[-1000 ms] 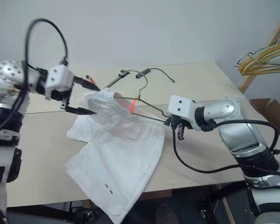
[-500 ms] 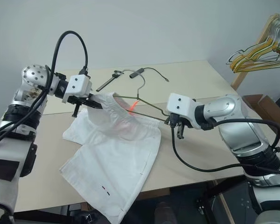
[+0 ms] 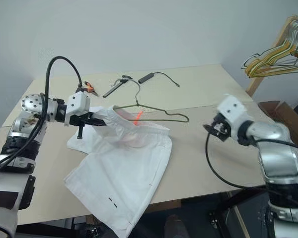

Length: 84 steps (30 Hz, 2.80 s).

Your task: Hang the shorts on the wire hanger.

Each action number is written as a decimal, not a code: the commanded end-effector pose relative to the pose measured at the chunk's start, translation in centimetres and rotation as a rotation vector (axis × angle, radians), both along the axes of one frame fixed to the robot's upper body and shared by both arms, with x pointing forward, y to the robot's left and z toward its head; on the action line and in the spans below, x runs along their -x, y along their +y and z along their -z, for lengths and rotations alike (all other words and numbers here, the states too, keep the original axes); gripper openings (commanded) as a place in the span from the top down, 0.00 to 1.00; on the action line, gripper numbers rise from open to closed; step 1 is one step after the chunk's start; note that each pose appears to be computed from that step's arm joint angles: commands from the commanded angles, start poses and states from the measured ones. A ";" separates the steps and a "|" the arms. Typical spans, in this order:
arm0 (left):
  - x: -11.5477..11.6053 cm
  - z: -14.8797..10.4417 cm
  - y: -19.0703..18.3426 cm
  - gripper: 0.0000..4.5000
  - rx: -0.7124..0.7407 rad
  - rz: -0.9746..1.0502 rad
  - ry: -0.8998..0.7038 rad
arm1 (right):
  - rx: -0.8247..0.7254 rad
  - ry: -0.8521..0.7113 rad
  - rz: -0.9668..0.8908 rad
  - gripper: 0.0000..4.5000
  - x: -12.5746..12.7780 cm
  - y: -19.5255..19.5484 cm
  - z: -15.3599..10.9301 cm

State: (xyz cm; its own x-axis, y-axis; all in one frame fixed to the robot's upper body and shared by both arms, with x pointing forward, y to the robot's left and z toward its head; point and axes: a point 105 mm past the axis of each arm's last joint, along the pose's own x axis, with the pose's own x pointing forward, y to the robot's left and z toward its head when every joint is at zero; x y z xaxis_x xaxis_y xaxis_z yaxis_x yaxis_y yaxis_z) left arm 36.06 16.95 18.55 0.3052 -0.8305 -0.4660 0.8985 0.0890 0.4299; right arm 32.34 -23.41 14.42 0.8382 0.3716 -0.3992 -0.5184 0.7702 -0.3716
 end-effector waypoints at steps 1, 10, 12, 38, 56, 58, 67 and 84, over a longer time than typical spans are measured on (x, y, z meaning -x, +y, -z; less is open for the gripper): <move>-0.2 -2.1 -0.3 1.00 0.042 -0.005 -0.063 | -0.149 -0.002 -0.155 0.00 0.7 5.2 1.7; -0.2 -2.4 -0.7 1.00 0.038 0.008 -0.071 | -0.417 0.209 -0.156 0.12 -3.0 13.5 6.8; -0.2 -2.6 -0.5 1.00 0.029 0.006 -0.078 | -0.467 0.198 -0.179 0.26 -3.2 13.9 5.7; 0.4 2.7 5.7 1.00 -0.218 -0.150 0.030 | -0.379 -0.097 -0.156 1.00 -1.8 4.9 -1.9; -2.1 1.3 0.1 1.00 -0.114 -0.085 -0.024 | -0.052 -0.298 -0.325 0.27 -0.2 5.0 -6.6; -2.0 1.4 0.1 1.00 -0.128 -0.077 -0.023 | -0.127 -0.349 -0.382 0.27 0.0 6.5 -8.9; -1.9 1.4 0.5 1.00 -0.177 -0.054 -0.015 | -0.158 -0.243 -0.716 0.45 -0.7 16.1 -7.8; -1.6 1.2 1.0 1.00 -0.175 -0.048 -0.022 | -0.247 -0.286 -0.753 0.99 -1.5 18.5 -8.7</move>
